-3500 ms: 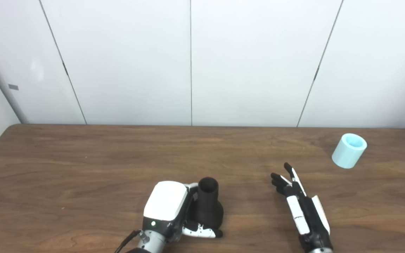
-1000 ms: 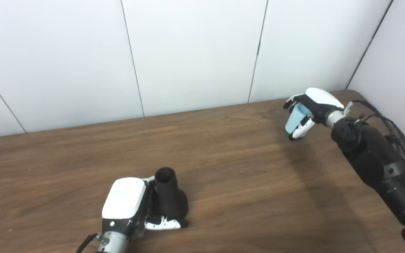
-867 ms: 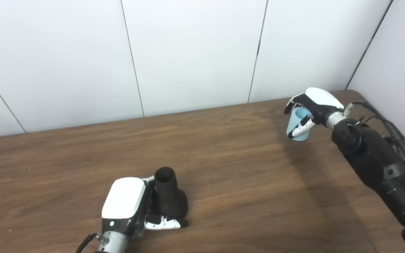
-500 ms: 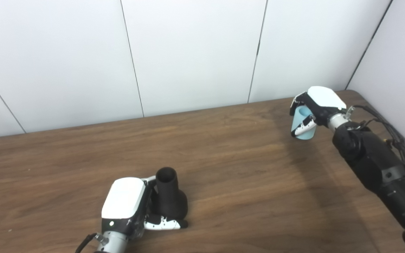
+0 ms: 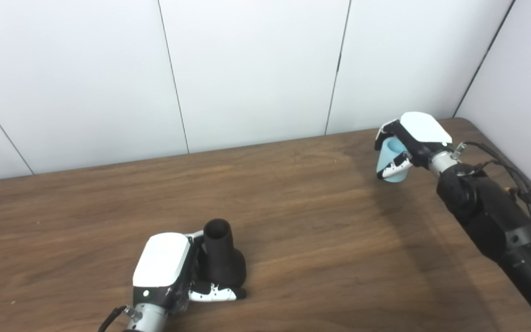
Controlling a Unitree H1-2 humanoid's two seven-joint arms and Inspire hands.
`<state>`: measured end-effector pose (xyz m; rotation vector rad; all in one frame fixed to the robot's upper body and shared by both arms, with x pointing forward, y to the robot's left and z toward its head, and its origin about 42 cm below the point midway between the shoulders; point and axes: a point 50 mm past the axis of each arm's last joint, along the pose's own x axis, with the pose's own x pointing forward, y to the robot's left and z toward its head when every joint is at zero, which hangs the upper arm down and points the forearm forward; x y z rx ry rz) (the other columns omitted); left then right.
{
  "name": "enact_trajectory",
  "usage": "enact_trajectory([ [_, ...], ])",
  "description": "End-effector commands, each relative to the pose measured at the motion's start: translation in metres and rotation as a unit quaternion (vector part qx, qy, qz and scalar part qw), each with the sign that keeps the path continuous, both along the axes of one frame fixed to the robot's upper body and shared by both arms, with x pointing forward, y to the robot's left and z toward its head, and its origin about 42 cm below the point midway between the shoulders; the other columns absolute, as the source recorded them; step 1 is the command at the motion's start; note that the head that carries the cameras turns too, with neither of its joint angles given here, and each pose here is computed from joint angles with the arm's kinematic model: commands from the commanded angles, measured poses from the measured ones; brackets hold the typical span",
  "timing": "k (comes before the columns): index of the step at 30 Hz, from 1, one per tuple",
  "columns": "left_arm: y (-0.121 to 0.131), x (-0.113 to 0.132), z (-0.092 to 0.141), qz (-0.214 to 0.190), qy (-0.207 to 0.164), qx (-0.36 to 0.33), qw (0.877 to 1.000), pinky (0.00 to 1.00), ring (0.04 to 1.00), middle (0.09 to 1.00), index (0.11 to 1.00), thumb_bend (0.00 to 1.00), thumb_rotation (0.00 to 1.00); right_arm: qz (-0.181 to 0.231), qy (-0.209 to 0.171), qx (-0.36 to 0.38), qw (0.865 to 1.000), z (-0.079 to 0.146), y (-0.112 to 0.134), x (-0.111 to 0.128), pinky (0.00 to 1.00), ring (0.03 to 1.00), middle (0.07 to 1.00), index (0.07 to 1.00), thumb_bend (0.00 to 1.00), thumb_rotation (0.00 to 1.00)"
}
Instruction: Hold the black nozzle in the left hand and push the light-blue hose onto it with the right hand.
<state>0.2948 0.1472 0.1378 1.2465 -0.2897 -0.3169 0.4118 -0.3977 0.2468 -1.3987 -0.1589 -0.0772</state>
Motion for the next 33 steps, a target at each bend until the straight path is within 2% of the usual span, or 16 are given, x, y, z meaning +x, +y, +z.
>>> enact_trajectory([
  [1, 0.005, -0.037, -0.064, -0.021, 0.176, 0.048, 0.983, 0.46, 0.440, 0.507, 0.476, 0.50, 0.00, 0.014, -0.083, -0.014, 0.996, 0.052, 0.003, -0.003, 0.44, 0.418, 0.533, 0.479, 0.52, 0.00],
  [7, -0.001, -0.040, -0.064, -0.023, 0.177, 0.052, 0.982, 0.45, 0.443, 0.500, 0.489, 0.50, 0.00, 0.069, -0.091, 0.015, 0.993, 0.067, 0.041, -0.032, 0.43, 0.410, 0.535, 0.485, 0.51, 0.00],
  [12, -0.009, -0.042, -0.064, -0.023, 0.183, 0.057, 0.981, 0.49, 0.471, 0.538, 0.462, 0.50, 0.00, 0.113, -0.109, 0.047, 0.986, 0.077, 0.078, -0.064, 0.45, 0.416, 0.543, 0.478, 0.51, 0.00],
  [14, -0.012, -0.043, -0.063, -0.022, 0.186, 0.060, 0.980, 0.53, 0.457, 0.527, 0.470, 0.50, 0.00, 0.133, -0.119, 0.062, 0.982, 0.080, 0.091, -0.076, 0.37, 0.412, 0.532, 0.480, 0.50, 0.00],
  [16, -0.016, -0.043, -0.063, -0.021, 0.191, 0.065, 0.979, 0.58, 0.446, 0.511, 0.482, 0.50, 0.00, 0.151, -0.127, 0.072, 0.978, 0.082, 0.104, -0.085, 0.34, 0.407, 0.531, 0.488, 0.50, 0.00],
  [19, -0.020, -0.043, -0.063, -0.018, 0.195, 0.060, 0.979, 0.51, 0.480, 0.540, 0.463, 0.50, 0.00, 0.187, -0.140, 0.087, 0.969, 0.084, 0.123, -0.097, 0.32, 0.408, 0.531, 0.503, 0.50, 0.00],
  [22, -0.023, -0.045, -0.063, -0.017, 0.186, 0.043, 0.981, 0.43, 0.446, 0.495, 0.487, 0.50, 0.00, 0.218, -0.152, 0.101, 0.959, 0.087, 0.147, -0.110, 0.31, 0.395, 0.520, 0.528, 0.49, 0.00],
  [27, -0.026, -0.048, -0.064, -0.016, 0.183, 0.051, 0.982, 0.47, 0.475, 0.526, 0.468, 0.50, 0.00, 0.252, -0.171, 0.138, 0.942, 0.092, 0.181, -0.129, 0.27, 0.394, 0.538, 0.528, 0.49, 0.00],
  [30, -0.027, -0.049, -0.064, -0.016, 0.185, 0.052, 0.981, 0.45, 0.451, 0.497, 0.475, 0.50, 0.00, 0.266, -0.172, 0.160, 0.935, 0.094, 0.191, -0.137, 0.26, 0.393, 0.543, 0.524, 0.49, 0.00],
  [33, -0.030, -0.051, -0.065, -0.016, 0.187, 0.047, 0.981, 0.47, 0.471, 0.533, 0.467, 0.50, 0.00, 0.271, -0.173, 0.182, 0.929, 0.093, 0.200, -0.145, 0.27, 0.400, 0.544, 0.524, 0.49, 0.00],
])
